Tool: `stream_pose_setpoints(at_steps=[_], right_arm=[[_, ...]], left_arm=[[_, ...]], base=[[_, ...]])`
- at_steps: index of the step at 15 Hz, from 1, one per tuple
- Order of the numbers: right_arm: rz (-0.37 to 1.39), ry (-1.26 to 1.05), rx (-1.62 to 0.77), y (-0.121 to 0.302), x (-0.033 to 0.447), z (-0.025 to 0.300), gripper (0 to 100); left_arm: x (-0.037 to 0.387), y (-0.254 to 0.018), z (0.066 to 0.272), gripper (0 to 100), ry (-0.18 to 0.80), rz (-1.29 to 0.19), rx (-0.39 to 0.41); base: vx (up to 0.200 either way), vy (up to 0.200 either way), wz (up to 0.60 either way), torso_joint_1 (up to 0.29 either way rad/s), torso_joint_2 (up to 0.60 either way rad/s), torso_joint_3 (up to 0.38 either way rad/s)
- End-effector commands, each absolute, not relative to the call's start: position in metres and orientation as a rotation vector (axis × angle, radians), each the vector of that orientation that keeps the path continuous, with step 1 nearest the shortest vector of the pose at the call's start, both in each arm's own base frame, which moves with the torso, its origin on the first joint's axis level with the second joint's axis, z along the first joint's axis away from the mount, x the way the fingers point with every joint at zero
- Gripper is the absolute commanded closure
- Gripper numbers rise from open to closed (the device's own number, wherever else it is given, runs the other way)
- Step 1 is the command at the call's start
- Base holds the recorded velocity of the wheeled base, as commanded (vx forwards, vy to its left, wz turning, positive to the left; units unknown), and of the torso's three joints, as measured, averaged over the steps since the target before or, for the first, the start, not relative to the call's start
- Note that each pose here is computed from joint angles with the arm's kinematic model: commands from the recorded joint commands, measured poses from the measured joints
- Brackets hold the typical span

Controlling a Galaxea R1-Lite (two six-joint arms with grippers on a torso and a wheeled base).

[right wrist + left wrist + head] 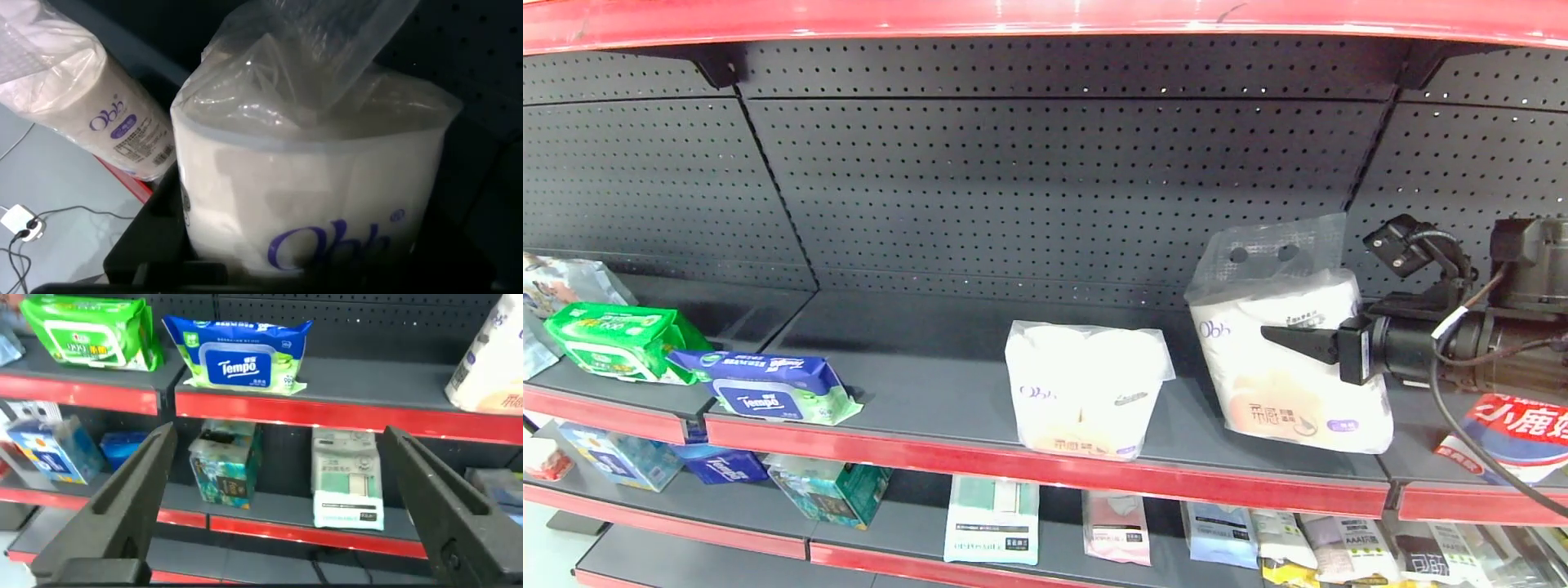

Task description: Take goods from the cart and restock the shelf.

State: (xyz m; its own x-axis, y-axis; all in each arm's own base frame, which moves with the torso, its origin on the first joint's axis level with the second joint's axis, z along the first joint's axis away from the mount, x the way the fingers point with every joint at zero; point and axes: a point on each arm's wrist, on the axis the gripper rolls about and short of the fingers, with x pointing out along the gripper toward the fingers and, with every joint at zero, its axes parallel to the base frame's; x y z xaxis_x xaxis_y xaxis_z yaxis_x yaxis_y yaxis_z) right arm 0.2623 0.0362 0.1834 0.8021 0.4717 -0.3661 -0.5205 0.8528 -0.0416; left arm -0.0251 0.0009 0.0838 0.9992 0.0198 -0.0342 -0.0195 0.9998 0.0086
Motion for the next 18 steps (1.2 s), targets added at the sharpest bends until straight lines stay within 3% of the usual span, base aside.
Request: stream_pose_setpoints(at_steps=[1, 13, 18], right_arm=[[0.535, 0.359, -0.142, 0.036, 0.262, 0.182, 100], [0.532, 0.322, -0.146, 0.038, 0.281, 0.179, 100], [0.642, 0.281, -0.128, 0.043, 0.307, 0.182, 100]], left_arm=[[-0.025, 0.001, 0.082, 0, 0.025, 0.015, 0.031], [-0.023, 0.0, 0.076, 0, -0.002, 0.014, 0.005], [-0.023, 0.0, 0.076, 0, -0.002, 0.014, 0.005]], base=[[0.0, 0.0, 0.0, 0.0, 0.0, 0.0], [0.0, 0.0, 0.0, 0.0, 0.0, 0.0], [0.0, 0.0, 0.0, 0.0, 0.0, 0.0]])
